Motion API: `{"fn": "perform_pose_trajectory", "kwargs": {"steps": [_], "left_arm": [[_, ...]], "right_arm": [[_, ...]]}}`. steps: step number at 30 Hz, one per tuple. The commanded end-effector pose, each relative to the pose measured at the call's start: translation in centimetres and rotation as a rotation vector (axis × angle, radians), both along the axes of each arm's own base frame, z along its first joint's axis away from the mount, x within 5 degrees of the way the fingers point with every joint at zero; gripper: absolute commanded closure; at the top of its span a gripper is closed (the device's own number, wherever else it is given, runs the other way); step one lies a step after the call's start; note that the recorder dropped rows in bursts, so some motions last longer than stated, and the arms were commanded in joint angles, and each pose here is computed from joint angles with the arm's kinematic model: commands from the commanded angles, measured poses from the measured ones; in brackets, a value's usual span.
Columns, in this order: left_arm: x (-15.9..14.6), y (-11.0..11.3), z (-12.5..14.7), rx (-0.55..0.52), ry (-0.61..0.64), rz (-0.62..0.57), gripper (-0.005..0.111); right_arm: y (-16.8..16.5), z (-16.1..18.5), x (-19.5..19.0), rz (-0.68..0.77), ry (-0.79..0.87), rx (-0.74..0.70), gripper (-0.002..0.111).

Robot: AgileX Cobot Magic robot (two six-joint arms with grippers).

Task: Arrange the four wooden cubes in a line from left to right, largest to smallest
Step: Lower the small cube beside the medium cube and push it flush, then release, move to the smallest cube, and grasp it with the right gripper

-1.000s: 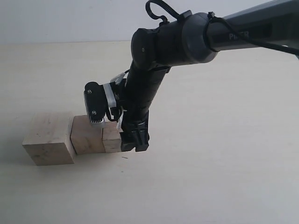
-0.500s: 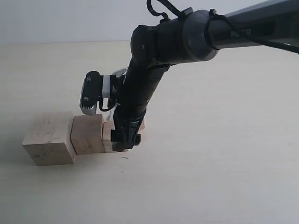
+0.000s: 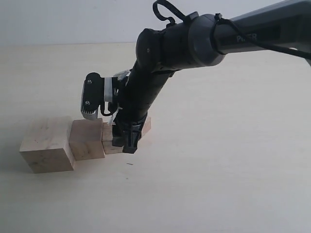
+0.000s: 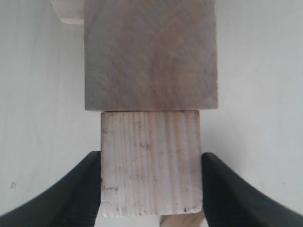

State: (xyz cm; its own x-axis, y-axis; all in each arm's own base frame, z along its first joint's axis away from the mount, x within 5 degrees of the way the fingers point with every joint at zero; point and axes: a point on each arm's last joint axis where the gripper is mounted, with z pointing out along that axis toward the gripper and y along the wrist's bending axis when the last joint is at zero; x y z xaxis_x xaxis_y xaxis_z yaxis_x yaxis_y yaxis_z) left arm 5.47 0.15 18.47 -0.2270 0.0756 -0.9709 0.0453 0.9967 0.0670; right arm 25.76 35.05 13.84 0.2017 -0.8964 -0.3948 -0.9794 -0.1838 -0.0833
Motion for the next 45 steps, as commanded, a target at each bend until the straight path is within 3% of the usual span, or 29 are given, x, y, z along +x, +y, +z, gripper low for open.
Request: {"fn": "perform_pose_trajectory", "kwargs": {"steps": [1,9,18,23,27,31,35,45], "left_arm": [[0.0,0.0,0.0,0.0,-0.008,0.0,0.107],[0.0,0.0,0.0,0.0,-0.008,0.0,0.107],[0.0,0.0,0.0,0.0,-0.008,0.0,0.107],[0.0,0.0,0.0,0.0,-0.008,0.0,0.107],[0.0,0.0,0.0,0.0,-0.008,0.0,0.107],[0.0,0.0,0.0,0.0,-0.008,0.0,0.107],[0.0,0.0,0.0,0.0,-0.008,0.0,0.107],[0.0,0.0,0.0,0.0,-0.008,0.0,0.107]], "right_arm": [[0.2,0.0,0.0,0.0,-0.001,0.019,0.108],[0.3,0.0,0.2,-0.016,-0.008,0.03,0.103],[0.3,0.5,0.1,-0.071,0.014,0.046,0.05],[0.1,4.0,0.0,-0.15,-0.007,0.118,0.025],[-1.4,9.1,0.3,-0.251,-0.091,0.175,0.022],[-4.0,11.9,2.1,-0.513,-0.107,0.203,0.022],[-5.9,10.7,4.2,-0.76,-0.041,0.173,0.022],[-4.8,4.4,4.0,-0.778,0.087,-0.02,0.022]]}}
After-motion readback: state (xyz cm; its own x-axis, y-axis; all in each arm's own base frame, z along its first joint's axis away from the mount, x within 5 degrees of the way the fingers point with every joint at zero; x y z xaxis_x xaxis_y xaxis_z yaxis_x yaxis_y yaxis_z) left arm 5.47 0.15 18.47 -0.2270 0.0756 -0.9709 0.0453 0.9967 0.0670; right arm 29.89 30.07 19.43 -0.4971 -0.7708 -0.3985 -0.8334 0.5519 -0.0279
